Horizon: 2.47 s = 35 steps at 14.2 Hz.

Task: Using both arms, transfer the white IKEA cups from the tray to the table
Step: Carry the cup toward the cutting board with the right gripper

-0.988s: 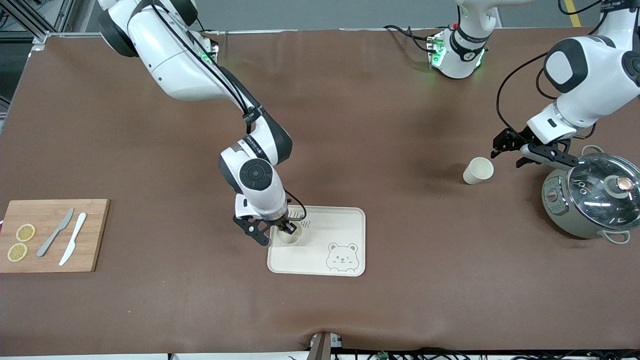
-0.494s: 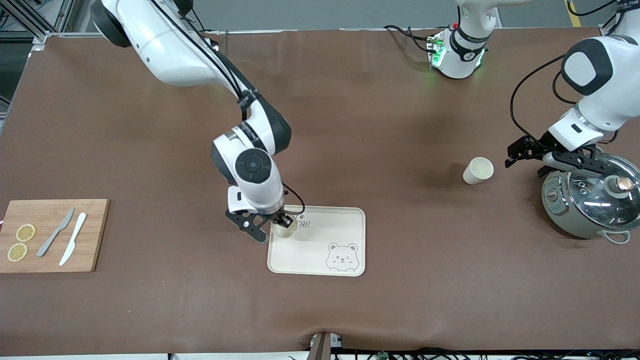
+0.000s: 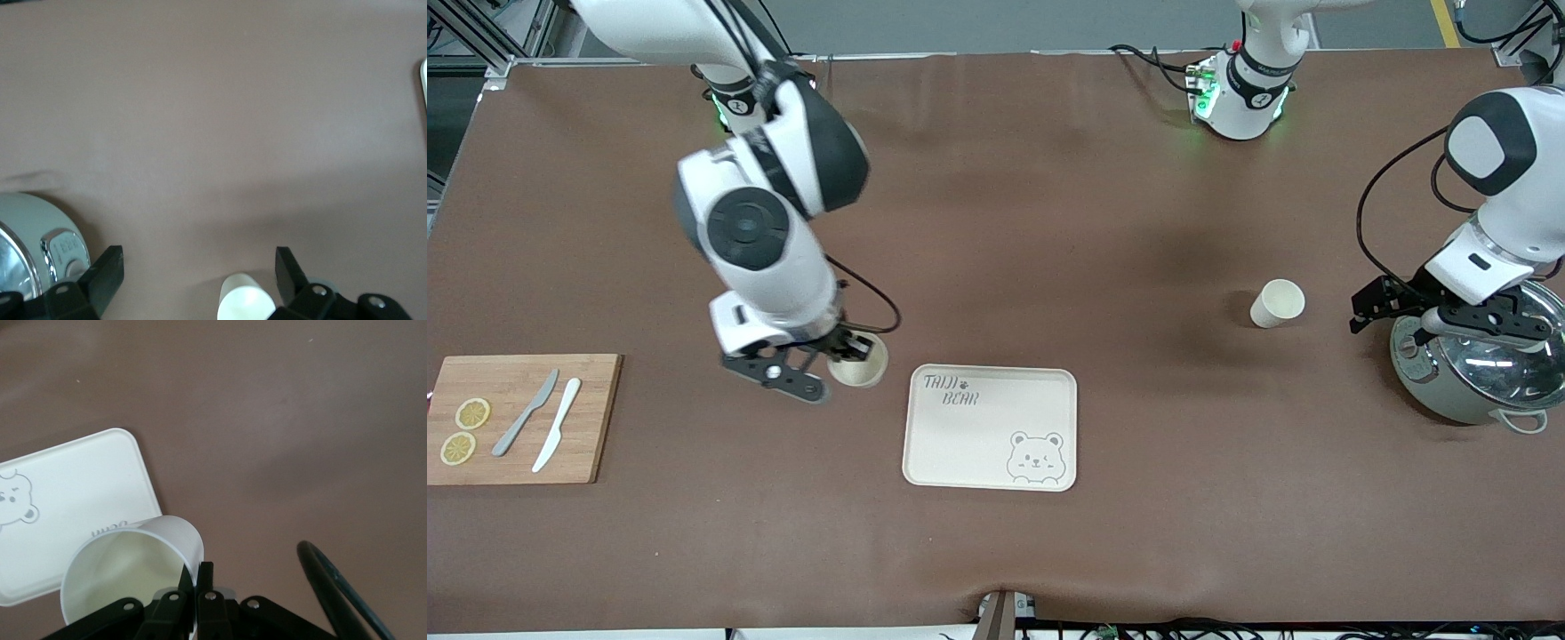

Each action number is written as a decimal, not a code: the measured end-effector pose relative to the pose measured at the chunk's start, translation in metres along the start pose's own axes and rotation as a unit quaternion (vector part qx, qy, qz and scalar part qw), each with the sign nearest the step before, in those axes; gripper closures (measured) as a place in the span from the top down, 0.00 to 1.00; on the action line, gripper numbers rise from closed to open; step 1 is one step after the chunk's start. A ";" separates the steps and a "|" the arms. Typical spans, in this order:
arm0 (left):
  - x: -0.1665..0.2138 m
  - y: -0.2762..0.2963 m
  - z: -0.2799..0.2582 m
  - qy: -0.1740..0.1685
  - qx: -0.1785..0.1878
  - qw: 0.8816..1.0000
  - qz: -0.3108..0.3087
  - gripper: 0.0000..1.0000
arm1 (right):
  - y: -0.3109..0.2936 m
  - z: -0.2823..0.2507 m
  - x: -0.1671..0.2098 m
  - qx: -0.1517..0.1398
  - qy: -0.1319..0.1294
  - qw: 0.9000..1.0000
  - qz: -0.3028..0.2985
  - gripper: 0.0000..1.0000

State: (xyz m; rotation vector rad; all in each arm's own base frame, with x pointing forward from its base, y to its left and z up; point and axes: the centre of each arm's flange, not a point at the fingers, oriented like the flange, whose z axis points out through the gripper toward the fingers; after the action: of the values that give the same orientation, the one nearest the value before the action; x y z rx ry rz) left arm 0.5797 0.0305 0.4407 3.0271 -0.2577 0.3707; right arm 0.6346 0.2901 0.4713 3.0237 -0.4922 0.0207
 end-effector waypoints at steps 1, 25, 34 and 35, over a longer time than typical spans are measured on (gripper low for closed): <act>0.007 0.002 -0.001 0.003 0.000 1.000 -0.003 1.00 | 0.020 -0.004 0.007 -0.003 -0.002 1.000 -0.014 0.04; 0.059 0.102 -0.184 -0.087 0.005 0.994 -0.058 1.00 | 0.314 0.141 0.042 0.060 0.041 0.979 -0.188 0.04; 0.039 0.132 -0.177 -0.162 0.069 0.984 -0.014 1.00 | 0.305 0.224 0.053 0.072 0.073 0.978 -0.181 0.04; 0.038 0.131 -0.176 -0.166 0.069 0.984 -0.013 1.00 | 0.305 0.229 0.054 0.073 0.078 0.978 -0.180 0.04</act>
State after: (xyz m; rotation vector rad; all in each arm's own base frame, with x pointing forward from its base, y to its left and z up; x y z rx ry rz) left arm 0.5522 -0.0865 0.6283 3.2135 -0.2193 -0.1285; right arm 0.5895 -0.0334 0.2670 3.1679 0.0761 0.2798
